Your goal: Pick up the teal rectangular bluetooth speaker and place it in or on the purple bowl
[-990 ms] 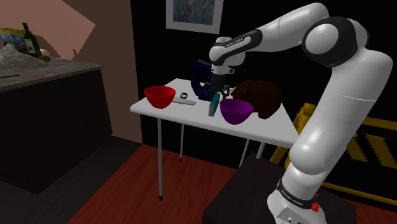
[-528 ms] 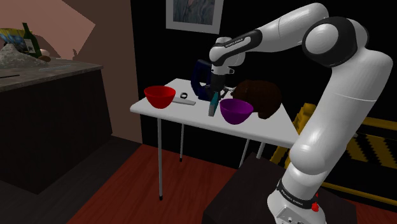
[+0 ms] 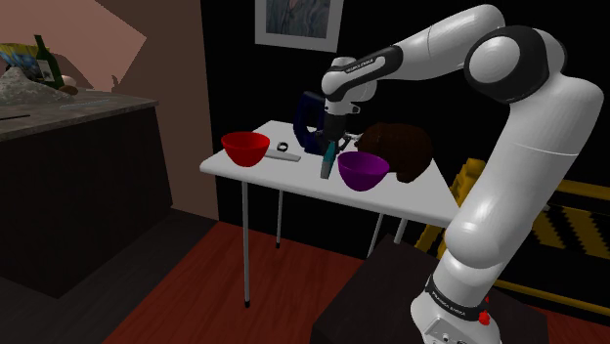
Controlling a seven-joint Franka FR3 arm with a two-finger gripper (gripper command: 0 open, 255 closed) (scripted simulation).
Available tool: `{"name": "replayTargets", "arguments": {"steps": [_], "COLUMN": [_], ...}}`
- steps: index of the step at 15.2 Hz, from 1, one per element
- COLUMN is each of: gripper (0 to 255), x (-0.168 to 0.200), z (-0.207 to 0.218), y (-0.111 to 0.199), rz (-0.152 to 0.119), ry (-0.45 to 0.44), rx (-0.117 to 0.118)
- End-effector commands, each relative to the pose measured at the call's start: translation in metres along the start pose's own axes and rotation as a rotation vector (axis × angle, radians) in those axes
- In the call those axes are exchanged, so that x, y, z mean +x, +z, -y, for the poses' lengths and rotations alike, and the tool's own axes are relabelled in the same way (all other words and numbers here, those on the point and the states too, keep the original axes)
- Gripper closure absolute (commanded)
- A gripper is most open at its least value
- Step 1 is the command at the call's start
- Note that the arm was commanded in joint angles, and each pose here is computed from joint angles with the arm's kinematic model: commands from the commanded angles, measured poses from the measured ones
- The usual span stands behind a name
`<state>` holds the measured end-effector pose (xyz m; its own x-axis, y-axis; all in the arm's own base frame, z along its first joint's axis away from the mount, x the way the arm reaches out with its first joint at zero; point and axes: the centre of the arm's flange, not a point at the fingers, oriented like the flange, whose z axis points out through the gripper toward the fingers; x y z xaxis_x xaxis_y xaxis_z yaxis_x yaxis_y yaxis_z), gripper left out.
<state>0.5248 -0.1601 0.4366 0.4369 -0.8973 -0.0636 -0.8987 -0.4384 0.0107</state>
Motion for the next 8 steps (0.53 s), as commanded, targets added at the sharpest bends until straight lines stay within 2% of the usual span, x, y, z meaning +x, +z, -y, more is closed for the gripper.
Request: {"name": "replayTargets", "arguments": {"steps": [1,8], "gripper": [255,255], "x": [0.0,-0.003], "z": [0.0,0.0], "y": [-0.005,-0.042], "rz": [0.0,0.0], "ry": [0.0,0.0], "rx": [0.0,0.0]}}
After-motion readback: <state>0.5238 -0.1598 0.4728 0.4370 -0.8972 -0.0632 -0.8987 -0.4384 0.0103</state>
